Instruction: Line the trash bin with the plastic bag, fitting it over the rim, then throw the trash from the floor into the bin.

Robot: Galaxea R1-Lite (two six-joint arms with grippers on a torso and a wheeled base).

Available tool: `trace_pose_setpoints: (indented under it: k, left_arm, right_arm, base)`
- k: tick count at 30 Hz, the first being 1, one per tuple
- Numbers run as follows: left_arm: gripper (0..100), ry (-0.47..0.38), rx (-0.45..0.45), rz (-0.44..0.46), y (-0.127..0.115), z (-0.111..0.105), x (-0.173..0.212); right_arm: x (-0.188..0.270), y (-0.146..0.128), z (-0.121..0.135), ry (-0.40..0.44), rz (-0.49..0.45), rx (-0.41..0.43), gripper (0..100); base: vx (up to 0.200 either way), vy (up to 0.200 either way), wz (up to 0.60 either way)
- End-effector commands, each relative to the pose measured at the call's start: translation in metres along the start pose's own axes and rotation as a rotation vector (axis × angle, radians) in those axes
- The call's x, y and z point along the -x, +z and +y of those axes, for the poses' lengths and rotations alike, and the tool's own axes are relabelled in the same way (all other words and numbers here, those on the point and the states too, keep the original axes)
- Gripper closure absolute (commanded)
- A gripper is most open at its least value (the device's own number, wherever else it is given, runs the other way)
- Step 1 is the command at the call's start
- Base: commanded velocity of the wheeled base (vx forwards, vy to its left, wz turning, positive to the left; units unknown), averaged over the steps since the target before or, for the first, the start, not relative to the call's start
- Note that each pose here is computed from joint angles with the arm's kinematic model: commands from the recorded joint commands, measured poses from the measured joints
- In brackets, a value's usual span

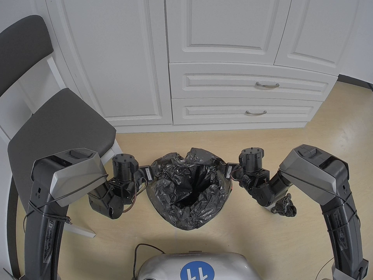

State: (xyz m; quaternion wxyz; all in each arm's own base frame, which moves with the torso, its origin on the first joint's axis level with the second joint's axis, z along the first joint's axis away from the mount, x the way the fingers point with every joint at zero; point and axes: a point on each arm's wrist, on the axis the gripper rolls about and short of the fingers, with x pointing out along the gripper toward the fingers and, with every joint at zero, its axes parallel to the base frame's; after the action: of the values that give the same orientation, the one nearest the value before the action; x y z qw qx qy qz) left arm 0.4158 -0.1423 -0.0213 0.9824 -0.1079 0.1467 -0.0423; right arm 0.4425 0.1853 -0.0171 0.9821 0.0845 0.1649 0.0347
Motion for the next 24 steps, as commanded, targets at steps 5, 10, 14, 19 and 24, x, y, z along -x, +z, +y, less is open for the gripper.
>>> trace_pose_setpoints:
  k: [5,10,14,19,24]
  left_arm:
    - [0,0.021,-0.014,0.043,-0.009,0.005,-0.001]
    - [0,0.056,-0.033,0.138,-0.003,0.008,0.008]
    - [0,0.062,-0.038,0.166,-0.002,0.01,0.011]
    - [0,0.055,-0.035,0.154,0.004,0.008,0.015]
    - [0,0.041,-0.035,0.138,0.017,0.005,0.028]
  right_arm:
    - [-0.008,-0.02,-0.007,-0.011,0.044,0.012,0]
    - [-0.006,-0.026,-0.01,-0.024,0.102,0.03,0]
    - [-0.007,-0.025,-0.012,-0.031,0.108,0.029,0]
    - [-0.006,-0.017,-0.012,-0.028,0.085,0.017,0]
    - [0.009,0.012,-0.01,-0.019,0.038,0.002,0]
  base:
    - [0.0,0.0,0.0]
    - [0.0,0.0,0.0]
    - [0.0,0.0,0.0]
    - [0.0,0.0,0.0]
    - [0.0,0.0,0.0]
